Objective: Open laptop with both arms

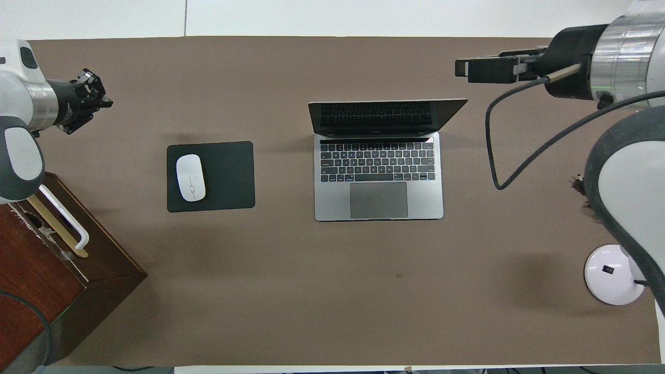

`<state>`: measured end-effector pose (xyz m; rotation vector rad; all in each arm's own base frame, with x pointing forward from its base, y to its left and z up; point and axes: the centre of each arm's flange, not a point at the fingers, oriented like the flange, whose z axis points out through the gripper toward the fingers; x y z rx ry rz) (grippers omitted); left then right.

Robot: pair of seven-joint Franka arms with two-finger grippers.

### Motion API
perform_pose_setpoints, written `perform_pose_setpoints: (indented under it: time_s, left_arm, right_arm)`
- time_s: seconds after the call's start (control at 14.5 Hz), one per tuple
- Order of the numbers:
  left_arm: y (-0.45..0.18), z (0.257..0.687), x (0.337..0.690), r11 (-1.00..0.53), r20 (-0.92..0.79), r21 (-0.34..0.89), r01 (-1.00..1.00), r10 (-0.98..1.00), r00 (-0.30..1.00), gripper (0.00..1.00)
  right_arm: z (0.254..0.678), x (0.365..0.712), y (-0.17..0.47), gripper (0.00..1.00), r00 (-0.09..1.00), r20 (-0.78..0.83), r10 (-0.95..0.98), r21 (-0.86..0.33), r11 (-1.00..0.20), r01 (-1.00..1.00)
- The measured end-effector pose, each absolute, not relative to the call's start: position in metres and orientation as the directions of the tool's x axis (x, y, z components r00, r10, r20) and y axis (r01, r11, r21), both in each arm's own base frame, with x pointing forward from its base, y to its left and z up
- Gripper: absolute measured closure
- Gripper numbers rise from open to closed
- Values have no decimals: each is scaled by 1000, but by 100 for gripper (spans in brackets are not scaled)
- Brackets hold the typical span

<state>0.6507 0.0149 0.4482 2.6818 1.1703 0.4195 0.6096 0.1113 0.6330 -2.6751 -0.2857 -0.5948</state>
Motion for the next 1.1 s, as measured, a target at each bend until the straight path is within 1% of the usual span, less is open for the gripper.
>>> perform_pose_setpoints:
  time_s: [0.28,0.41,0.62,0.83,1.03,1.1]
  left_arm:
    - [32,436,636,-796,116,97,597,605,787,99]
    - [32,445,625,-830,59,29,557,557,828,99]
    - [28,468,598,-853,-45,-47,520,522,852,99]
    - [23,484,572,-891,-150,-99,444,454,878,99]
    - [19,498,560,-901,-180,-113,419,434,883,99]
    - [19,504,556,-902,-177,-113,417,431,885,93]
  right_arm:
    - [632,589,72,0,940,280,195,-194,-947,255]
    - [634,576,53,0,972,191,137,-159,-973,169]
    - [637,558,44,0,997,75,-9,-85,-996,-3]
    - [637,541,42,0,993,-17,-114,-52,-992,-115]
    - [639,529,33,0,990,-36,-140,-6,-990,-140]
    - [639,526,26,0,989,-30,-142,7,-990,-142]
